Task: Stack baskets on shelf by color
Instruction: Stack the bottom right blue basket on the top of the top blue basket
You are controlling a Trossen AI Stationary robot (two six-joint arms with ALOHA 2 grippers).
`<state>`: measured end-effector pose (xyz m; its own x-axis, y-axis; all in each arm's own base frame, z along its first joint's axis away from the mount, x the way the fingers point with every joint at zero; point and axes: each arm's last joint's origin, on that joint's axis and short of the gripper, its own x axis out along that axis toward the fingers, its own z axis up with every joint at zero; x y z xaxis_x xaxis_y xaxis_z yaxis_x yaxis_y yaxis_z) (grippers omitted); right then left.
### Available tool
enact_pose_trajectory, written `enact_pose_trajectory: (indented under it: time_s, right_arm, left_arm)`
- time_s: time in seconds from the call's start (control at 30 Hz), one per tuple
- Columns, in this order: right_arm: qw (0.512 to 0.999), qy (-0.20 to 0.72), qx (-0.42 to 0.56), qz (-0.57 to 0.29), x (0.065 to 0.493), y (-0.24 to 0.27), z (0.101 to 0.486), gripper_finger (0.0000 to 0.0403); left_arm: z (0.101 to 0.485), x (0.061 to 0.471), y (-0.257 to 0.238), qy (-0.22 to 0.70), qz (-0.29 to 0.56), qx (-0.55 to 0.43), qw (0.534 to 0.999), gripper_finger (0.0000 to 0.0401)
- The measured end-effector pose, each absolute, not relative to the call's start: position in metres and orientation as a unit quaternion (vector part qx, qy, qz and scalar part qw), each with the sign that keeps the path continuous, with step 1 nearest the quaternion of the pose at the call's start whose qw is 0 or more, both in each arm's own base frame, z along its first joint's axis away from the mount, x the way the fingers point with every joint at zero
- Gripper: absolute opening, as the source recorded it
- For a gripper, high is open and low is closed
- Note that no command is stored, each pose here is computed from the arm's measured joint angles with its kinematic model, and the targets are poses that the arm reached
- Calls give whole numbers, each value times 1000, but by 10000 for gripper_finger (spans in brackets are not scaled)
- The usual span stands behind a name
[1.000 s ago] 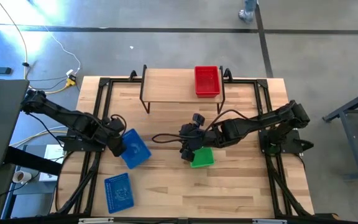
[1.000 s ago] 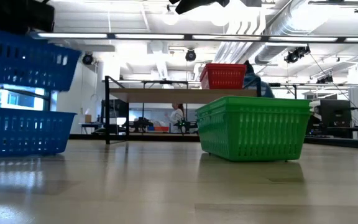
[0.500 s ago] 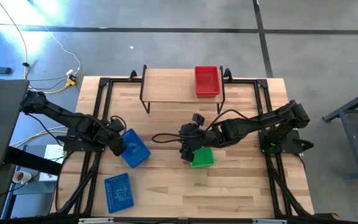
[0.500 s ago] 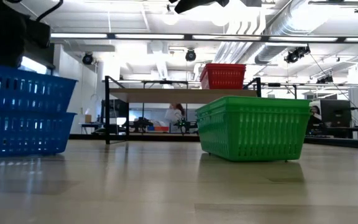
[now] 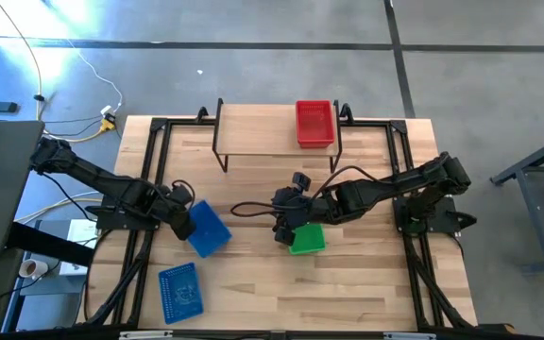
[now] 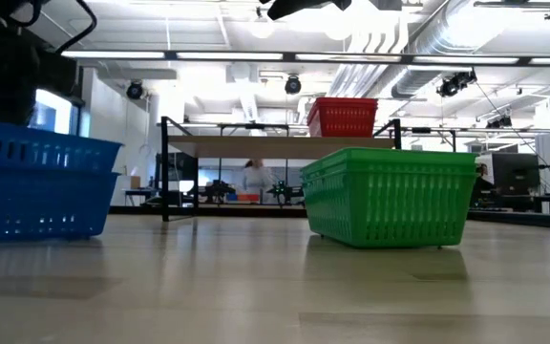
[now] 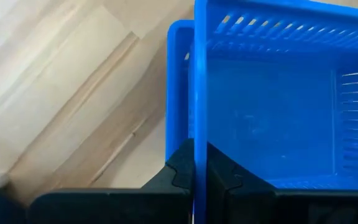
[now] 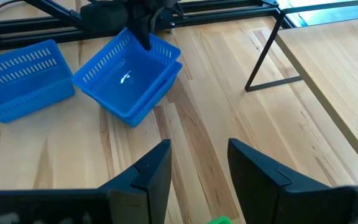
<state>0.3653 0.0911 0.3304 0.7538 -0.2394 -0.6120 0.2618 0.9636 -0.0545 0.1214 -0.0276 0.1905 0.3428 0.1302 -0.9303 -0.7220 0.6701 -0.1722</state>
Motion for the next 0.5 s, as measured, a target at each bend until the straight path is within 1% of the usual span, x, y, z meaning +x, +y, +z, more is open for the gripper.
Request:
enact_pose_trajectory:
  time_s: [0.1, 0.3, 0.5]
  right_arm:
    - [936, 324, 17, -134, 365, 91, 330, 145]
    - [937, 323, 18, -134, 366, 91, 331, 145]
    - [937, 321, 19, -134, 366, 91, 331, 145]
  left_arm:
    - [188, 124, -28, 492, 273, -300, 771, 0]
    - [189, 133, -31, 477, 239, -280, 798, 0]
    - [182, 139, -31, 504, 248, -279, 779, 1]
